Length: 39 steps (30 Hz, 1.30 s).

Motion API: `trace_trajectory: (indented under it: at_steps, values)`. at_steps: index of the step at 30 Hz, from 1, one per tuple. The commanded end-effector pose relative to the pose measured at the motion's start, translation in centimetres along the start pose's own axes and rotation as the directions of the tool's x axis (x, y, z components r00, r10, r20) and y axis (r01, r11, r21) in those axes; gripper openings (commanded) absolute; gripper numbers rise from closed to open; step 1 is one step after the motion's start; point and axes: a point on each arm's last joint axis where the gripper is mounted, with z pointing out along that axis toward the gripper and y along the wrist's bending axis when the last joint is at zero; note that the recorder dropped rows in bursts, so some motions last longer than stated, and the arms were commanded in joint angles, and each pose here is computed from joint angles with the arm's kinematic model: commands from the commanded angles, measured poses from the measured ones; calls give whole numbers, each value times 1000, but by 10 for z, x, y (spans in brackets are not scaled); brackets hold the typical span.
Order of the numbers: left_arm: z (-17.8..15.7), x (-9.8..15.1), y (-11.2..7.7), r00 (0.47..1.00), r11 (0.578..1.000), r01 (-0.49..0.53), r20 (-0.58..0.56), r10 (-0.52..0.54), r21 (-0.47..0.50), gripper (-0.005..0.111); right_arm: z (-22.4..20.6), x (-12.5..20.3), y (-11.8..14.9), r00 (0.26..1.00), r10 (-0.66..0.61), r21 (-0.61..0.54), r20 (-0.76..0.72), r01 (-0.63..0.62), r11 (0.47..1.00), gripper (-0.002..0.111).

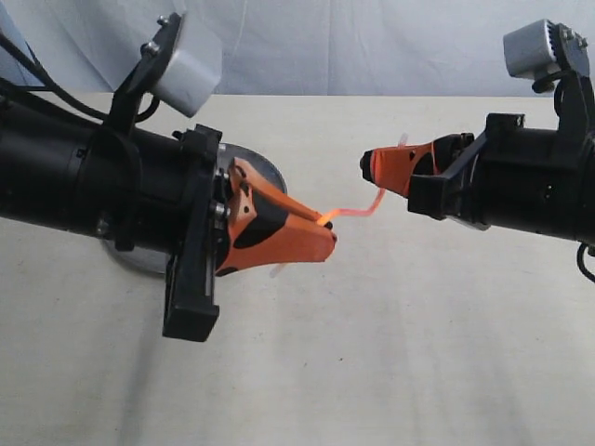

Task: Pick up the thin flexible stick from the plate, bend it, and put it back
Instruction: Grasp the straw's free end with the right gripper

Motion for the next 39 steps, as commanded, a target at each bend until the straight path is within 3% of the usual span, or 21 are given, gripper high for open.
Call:
trace_trajectory:
  at_steps: [1,23,39]
  values:
    - [-1,-8,14,997,987,46,65,-36,-156,0,-2,6,22,998,-61,-220,-32,53,974,-1]
    - [-2,-9,17,996,982,60,74,-48,-177,0,-3,8,26,994,-105,-274,-38,91,958,-1]
    - [-1,-9,17,991,977,117,83,-104,-180,0,-5,11,32,968,-251,-350,-20,228,909,-1]
